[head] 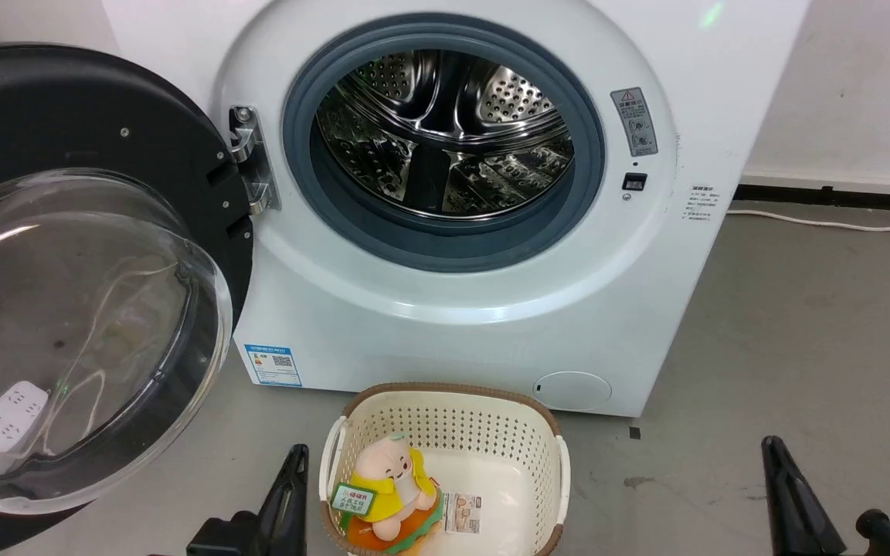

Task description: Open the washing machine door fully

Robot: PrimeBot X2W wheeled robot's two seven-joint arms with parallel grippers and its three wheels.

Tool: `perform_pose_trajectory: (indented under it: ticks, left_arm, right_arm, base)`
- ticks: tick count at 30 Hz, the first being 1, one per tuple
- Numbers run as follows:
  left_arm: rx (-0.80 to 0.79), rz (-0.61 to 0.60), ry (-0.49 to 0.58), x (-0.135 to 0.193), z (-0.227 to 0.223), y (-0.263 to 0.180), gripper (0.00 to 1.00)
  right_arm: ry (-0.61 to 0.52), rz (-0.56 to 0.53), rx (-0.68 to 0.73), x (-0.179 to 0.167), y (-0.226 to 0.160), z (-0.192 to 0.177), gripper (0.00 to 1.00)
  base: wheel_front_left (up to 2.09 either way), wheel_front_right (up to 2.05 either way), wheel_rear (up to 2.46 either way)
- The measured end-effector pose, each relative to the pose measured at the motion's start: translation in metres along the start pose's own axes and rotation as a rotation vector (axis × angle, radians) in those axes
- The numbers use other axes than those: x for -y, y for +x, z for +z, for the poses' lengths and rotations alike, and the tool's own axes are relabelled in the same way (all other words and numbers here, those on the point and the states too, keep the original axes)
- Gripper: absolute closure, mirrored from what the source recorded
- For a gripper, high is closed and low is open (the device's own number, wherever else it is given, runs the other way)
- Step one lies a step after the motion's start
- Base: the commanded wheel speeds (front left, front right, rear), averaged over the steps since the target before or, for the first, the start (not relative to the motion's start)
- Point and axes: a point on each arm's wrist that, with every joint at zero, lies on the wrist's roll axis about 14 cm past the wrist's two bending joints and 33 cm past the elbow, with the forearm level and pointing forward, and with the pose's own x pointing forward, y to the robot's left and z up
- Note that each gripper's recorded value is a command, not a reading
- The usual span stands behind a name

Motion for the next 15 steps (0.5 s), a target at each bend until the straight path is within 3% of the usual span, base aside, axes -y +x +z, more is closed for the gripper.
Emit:
perform_pose_trajectory:
  ticks: [15]
  left_arm:
    - [-0.025,-0.002,0.010,-0.0001,-0.0026,0.0036,1.00]
  right_arm:
    - [-0.017,-0.004,-0.028,0.0018,-0.0010,-0.0038,1.00]
  base:
    - [0.00,0.00,0.00]
